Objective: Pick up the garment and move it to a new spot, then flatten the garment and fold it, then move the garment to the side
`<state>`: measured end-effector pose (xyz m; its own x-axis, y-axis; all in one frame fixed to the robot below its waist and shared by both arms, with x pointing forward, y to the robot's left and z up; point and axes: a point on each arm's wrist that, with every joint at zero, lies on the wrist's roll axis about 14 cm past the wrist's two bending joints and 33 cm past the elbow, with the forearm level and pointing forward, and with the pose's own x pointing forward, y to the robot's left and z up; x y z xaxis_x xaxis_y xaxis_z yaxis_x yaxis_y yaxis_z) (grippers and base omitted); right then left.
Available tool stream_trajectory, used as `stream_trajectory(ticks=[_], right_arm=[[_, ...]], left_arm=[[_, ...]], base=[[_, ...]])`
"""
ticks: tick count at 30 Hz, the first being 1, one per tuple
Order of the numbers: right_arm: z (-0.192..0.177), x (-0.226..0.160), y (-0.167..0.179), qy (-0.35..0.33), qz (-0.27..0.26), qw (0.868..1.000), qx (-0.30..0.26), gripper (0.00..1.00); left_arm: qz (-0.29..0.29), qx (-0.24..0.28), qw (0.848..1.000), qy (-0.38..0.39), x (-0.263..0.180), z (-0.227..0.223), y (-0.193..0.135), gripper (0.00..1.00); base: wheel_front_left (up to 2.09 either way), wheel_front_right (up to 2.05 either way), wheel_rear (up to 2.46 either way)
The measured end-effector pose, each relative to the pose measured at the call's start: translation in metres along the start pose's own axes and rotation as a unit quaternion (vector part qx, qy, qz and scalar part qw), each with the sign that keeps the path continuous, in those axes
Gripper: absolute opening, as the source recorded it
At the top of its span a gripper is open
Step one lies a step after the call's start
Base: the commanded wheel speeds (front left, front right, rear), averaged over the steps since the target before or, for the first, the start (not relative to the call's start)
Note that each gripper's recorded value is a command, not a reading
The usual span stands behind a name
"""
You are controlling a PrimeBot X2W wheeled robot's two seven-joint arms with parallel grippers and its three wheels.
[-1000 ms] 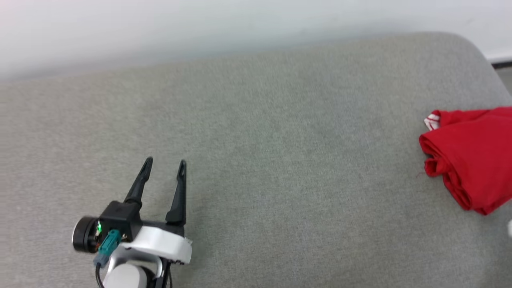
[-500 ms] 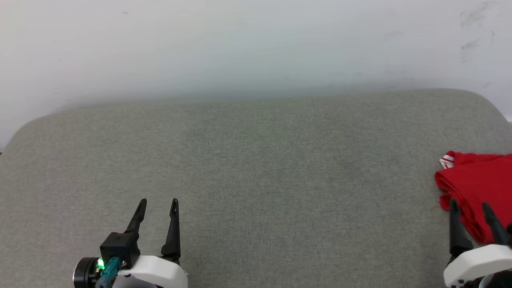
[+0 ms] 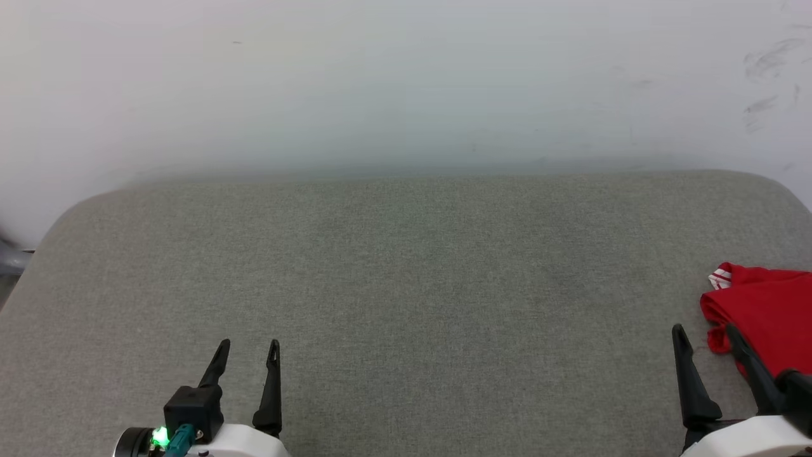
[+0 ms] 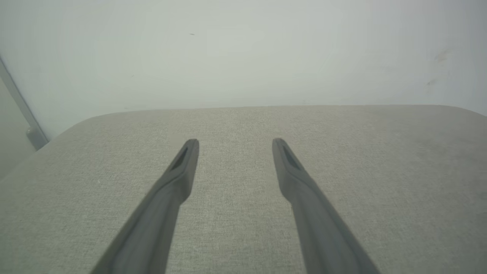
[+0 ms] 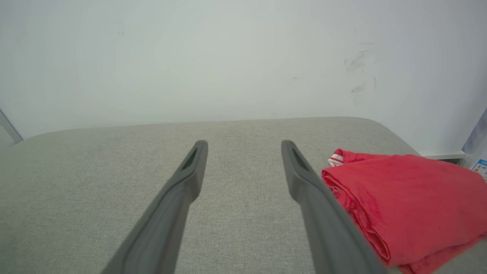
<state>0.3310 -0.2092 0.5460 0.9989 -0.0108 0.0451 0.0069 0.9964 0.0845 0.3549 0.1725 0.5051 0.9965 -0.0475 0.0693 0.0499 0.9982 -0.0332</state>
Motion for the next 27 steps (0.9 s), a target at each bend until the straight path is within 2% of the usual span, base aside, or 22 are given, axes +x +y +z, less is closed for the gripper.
stream_trajectory(ticks=[27], right_arm=[[0.004,-0.003,0.013,0.008,0.019,1.000,-0.008,1.00]], left_arm=[[0.001,0.011,1.000,0.017,-0.004,-0.011,0.003,1.00]], base=[[0.00,0.00,0.00]])
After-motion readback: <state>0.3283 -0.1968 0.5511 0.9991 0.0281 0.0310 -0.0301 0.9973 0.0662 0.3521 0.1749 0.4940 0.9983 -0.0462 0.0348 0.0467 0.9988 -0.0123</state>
